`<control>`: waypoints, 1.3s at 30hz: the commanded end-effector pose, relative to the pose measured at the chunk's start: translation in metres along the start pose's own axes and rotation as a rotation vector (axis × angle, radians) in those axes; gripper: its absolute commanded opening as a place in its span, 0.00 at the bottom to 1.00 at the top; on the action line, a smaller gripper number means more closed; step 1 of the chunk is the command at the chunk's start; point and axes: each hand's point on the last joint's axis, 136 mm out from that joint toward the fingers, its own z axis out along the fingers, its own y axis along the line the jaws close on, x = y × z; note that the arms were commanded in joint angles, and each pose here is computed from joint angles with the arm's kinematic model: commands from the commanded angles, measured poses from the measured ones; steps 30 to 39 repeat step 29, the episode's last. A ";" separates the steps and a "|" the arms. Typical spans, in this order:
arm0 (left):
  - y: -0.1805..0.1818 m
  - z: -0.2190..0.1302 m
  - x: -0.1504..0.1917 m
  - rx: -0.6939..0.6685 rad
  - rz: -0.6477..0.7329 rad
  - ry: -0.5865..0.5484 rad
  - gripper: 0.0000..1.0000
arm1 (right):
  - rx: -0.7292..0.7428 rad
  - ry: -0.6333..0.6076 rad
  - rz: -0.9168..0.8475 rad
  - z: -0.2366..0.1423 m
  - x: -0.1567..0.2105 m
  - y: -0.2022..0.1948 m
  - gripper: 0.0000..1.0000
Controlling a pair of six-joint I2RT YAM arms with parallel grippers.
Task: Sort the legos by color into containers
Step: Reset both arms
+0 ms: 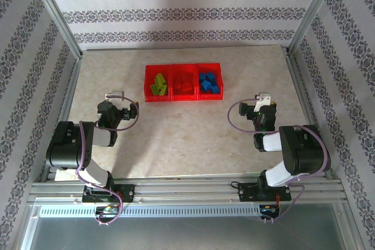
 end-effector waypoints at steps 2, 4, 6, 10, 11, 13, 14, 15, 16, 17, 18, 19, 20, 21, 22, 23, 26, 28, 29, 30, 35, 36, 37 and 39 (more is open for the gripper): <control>-0.001 0.001 -0.014 0.017 0.010 -0.046 1.00 | -0.207 -0.023 -0.024 0.007 -0.018 0.034 0.98; 0.000 0.001 -0.014 0.017 0.011 -0.048 1.00 | -0.238 -0.019 -0.019 0.008 -0.023 0.036 0.98; 0.000 0.001 -0.014 0.016 0.011 -0.047 1.00 | -0.253 -0.036 -0.009 0.009 -0.027 0.036 0.98; 0.000 0.001 -0.014 0.014 0.012 -0.048 1.00 | -0.253 -0.034 -0.004 0.009 -0.027 0.035 0.98; 0.000 0.001 -0.014 0.015 0.013 -0.048 1.00 | -0.240 -0.034 -0.001 0.010 -0.027 0.033 0.98; 0.000 0.001 -0.014 0.016 0.013 -0.047 1.00 | -0.196 -0.029 0.013 0.012 -0.027 0.026 0.98; 0.000 0.001 -0.014 0.014 0.013 -0.048 1.00 | -0.192 -0.029 0.013 0.013 -0.027 0.025 0.98; 0.000 0.001 -0.014 0.014 0.013 -0.047 0.99 | -0.190 -0.029 0.013 0.013 -0.027 0.025 0.98; 0.000 0.001 -0.014 0.015 0.013 -0.048 1.00 | -0.185 -0.027 0.012 0.013 -0.027 0.025 0.98; 0.000 0.001 -0.014 0.014 0.013 -0.047 1.00 | -0.184 -0.027 0.010 0.013 -0.027 0.025 0.98; 0.000 0.001 -0.014 0.015 0.012 -0.048 1.00 | -0.181 -0.026 0.011 0.013 -0.027 0.025 0.98; 0.000 0.001 -0.014 0.014 0.012 -0.047 1.00 | -0.183 -0.026 0.009 0.013 -0.027 0.026 0.98; 0.000 0.001 -0.014 0.016 0.013 -0.047 1.00 | -0.182 -0.025 0.009 0.013 -0.026 0.026 0.98; 0.000 0.001 -0.014 0.014 0.013 -0.049 1.00 | -0.181 -0.024 0.009 0.013 -0.026 0.025 0.98; 0.001 0.002 -0.014 0.008 0.010 -0.046 1.00 | -0.181 -0.025 0.009 0.013 -0.026 0.025 0.98; 0.004 0.002 -0.014 -0.008 0.004 -0.045 1.00 | -0.181 -0.025 0.009 0.013 -0.027 0.025 0.98; 0.006 0.002 -0.014 -0.021 0.000 -0.044 1.00 | -0.182 -0.025 0.009 0.013 -0.027 0.025 0.98; 0.006 0.002 -0.014 -0.021 0.001 -0.043 1.00 | -0.181 -0.026 0.007 0.013 -0.027 0.025 0.98; 0.006 0.002 -0.014 -0.020 0.001 -0.045 1.00 | -0.182 -0.025 0.009 0.013 -0.027 0.025 0.98; 0.006 0.002 -0.014 -0.020 0.001 -0.045 1.00 | -0.182 -0.025 0.009 0.013 -0.027 0.025 0.98; 0.006 0.002 -0.014 -0.020 0.001 -0.045 1.00 | -0.182 -0.025 0.009 0.013 -0.027 0.025 0.98; 0.006 0.002 -0.014 -0.020 0.001 -0.045 1.00 | -0.182 -0.025 0.009 0.013 -0.027 0.025 0.98; 0.006 0.002 -0.014 -0.020 0.001 -0.045 1.00 | -0.182 -0.025 0.009 0.013 -0.027 0.025 0.98; 0.006 0.002 -0.014 -0.020 0.001 -0.045 1.00 | -0.182 -0.025 0.009 0.013 -0.027 0.025 0.98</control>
